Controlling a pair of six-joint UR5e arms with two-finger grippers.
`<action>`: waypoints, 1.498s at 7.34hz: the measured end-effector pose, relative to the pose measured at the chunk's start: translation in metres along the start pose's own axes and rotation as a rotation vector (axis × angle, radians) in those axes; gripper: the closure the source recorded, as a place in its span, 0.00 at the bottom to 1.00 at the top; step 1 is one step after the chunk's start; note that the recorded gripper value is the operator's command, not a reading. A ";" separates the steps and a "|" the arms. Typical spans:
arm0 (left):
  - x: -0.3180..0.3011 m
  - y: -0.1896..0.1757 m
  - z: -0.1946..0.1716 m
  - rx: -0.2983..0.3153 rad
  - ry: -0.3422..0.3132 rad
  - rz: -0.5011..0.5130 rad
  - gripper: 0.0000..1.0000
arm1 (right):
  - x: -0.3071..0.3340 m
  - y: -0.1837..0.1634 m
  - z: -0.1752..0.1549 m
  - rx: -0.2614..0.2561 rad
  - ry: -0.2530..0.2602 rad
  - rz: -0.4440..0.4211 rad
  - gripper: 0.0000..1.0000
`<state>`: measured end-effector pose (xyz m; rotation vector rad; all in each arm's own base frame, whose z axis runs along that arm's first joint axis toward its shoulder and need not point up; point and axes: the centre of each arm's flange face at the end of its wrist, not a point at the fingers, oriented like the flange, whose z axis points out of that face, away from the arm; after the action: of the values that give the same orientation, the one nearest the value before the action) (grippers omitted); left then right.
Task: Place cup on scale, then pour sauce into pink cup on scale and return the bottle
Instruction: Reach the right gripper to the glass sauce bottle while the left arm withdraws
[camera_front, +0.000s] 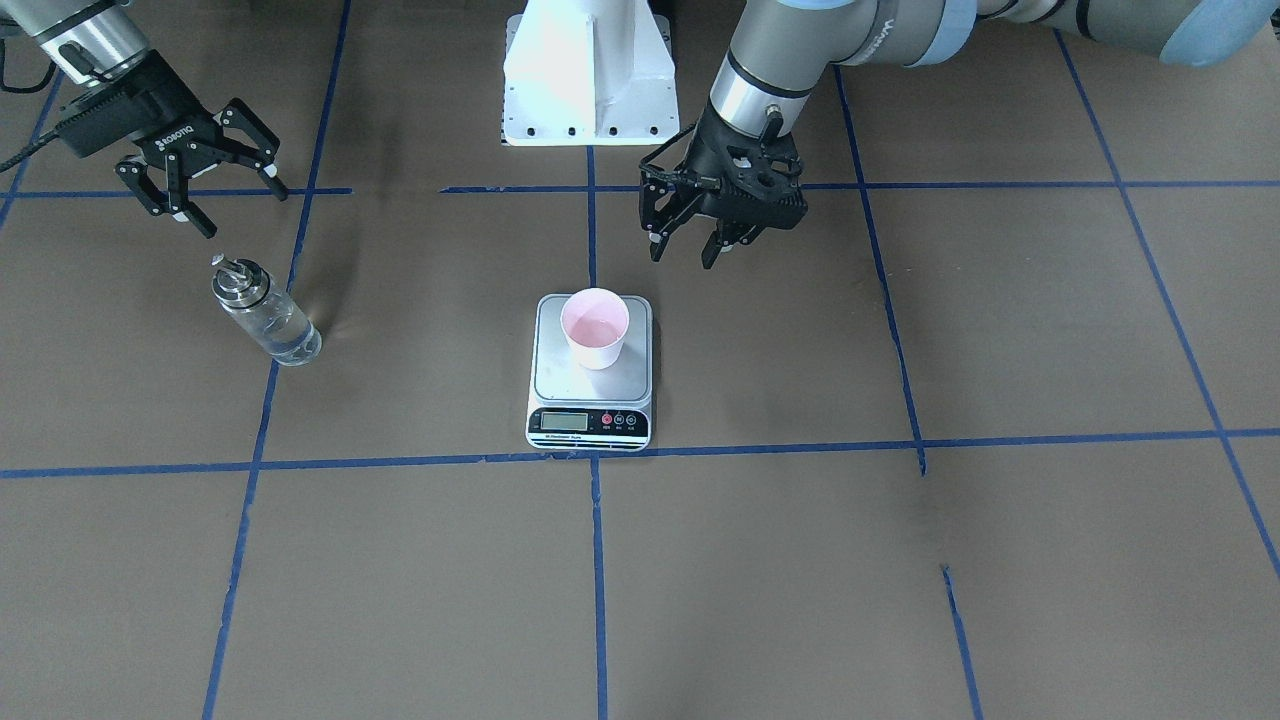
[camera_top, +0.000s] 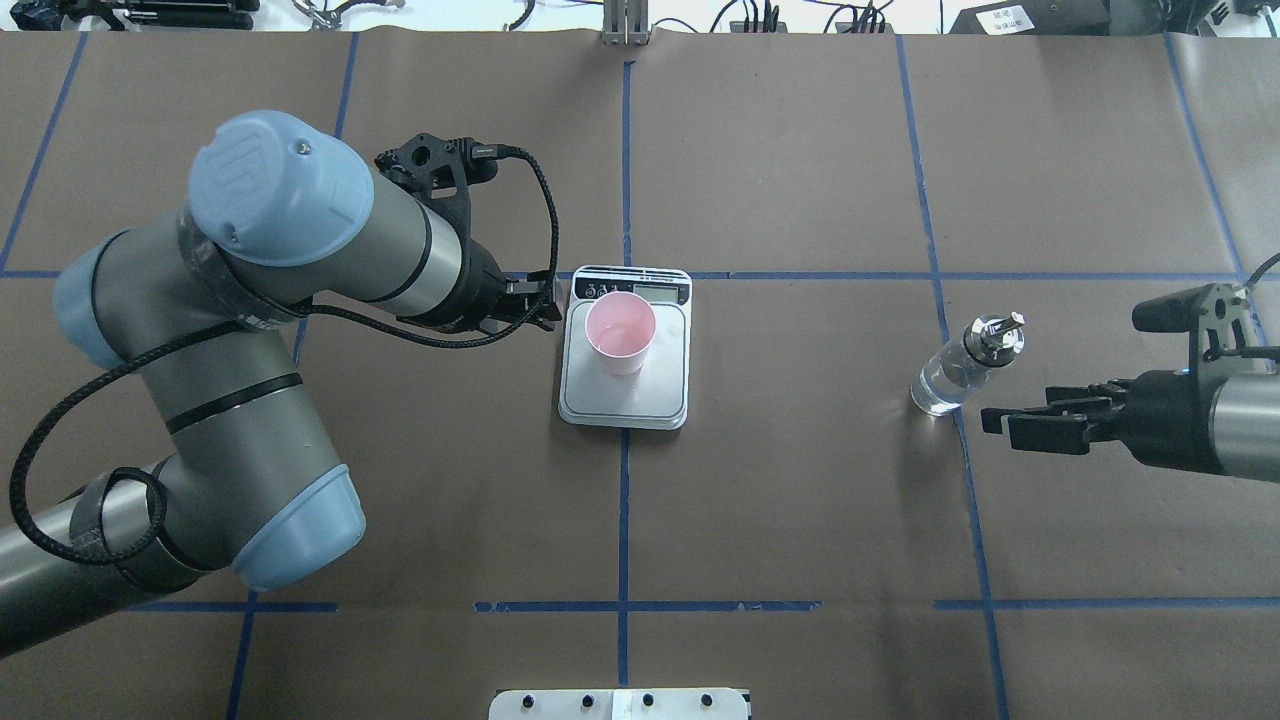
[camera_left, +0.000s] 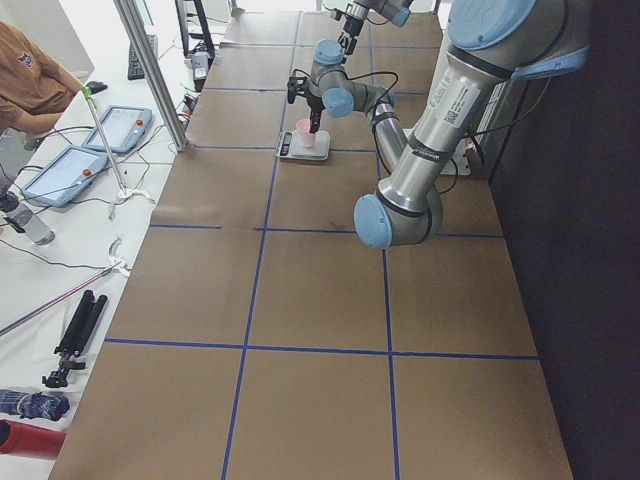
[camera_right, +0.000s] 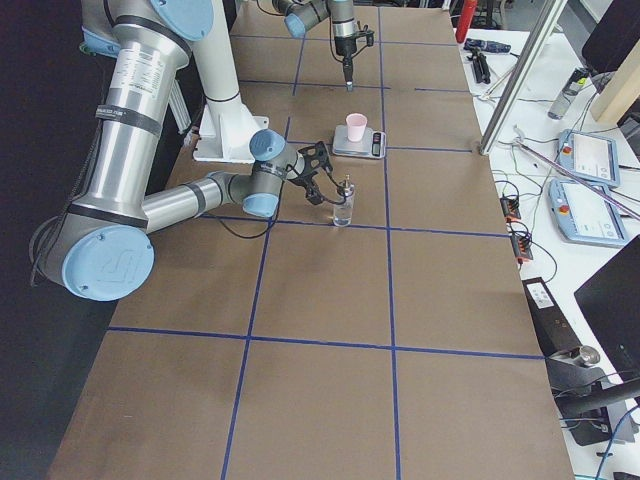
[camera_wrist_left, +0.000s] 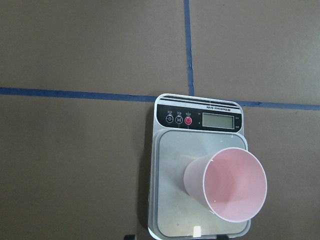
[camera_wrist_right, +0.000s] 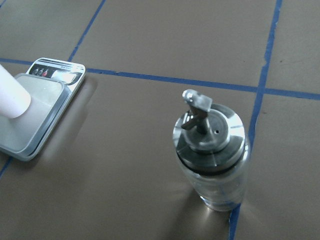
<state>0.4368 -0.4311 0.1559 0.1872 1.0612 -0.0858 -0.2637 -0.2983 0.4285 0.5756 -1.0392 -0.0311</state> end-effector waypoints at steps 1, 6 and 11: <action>0.000 0.000 -0.001 0.001 0.001 0.001 0.29 | -0.003 0.018 0.010 0.051 0.071 -0.008 0.00; -0.057 -0.025 -0.009 0.041 -0.067 0.077 0.27 | -0.027 0.061 0.052 0.231 0.235 0.021 0.00; -0.260 -0.056 -0.063 0.055 -0.312 0.356 0.24 | -0.034 0.058 0.085 0.325 0.265 0.019 0.00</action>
<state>0.2469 -0.4789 0.3471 0.3961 0.7034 0.1726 -0.3654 -0.2756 0.4596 0.8403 -0.7944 0.2299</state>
